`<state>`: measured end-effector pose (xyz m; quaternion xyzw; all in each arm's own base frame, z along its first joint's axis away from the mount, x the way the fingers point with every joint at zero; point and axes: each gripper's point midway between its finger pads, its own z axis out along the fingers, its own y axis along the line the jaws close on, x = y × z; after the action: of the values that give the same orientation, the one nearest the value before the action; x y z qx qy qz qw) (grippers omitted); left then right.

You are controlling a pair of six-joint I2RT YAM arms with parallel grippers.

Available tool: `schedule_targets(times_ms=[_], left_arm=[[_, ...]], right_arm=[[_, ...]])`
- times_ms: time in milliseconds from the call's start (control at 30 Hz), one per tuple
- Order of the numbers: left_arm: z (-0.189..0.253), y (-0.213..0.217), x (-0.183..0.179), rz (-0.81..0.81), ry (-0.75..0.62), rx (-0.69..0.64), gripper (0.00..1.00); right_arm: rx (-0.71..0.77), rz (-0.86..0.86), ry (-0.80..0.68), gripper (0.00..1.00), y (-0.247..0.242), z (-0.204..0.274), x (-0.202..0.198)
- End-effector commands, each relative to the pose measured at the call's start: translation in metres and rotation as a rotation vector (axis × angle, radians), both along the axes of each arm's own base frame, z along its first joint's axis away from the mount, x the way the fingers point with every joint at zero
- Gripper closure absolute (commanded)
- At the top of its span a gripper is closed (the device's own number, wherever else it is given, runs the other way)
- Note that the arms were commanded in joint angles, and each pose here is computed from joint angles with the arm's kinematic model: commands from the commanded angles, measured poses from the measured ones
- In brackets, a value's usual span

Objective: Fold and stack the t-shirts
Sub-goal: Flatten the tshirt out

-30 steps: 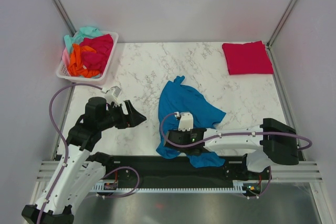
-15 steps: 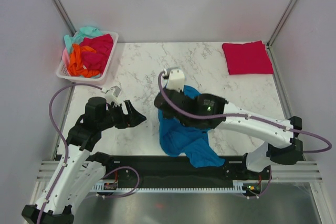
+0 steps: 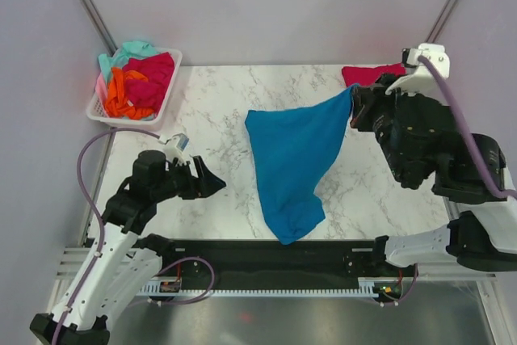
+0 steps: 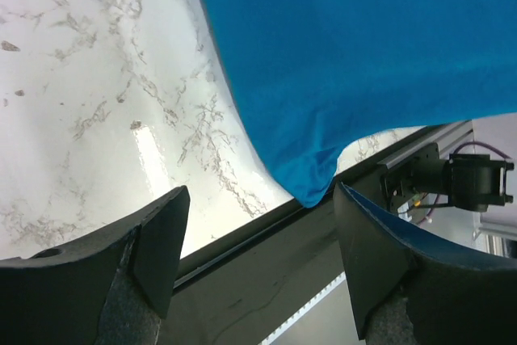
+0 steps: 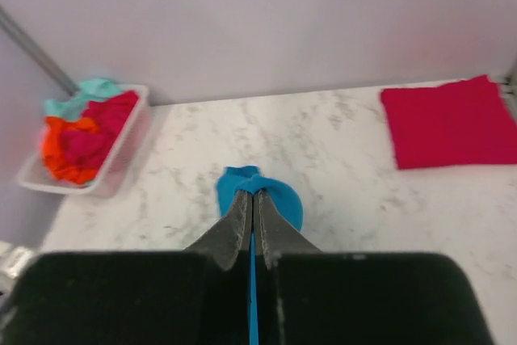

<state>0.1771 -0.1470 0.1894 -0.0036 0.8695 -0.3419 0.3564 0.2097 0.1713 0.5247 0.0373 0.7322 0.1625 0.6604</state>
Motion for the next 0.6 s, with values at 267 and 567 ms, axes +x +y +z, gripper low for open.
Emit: schedule_targets(times_ms=[267, 567], left_arm=[[-0.029, -0.098, -0.056, -0.274, 0.028, 0.198, 0.18], [-0.089, -0.185, -0.091, -0.456, 0.061, 0.311, 0.05]], right_arm=[[-0.439, -0.395, 0.378, 1.00, -0.081, -0.194, 0.064], [-0.375, -0.328, 0.493, 1.00, -0.092, -0.241, 0.082]])
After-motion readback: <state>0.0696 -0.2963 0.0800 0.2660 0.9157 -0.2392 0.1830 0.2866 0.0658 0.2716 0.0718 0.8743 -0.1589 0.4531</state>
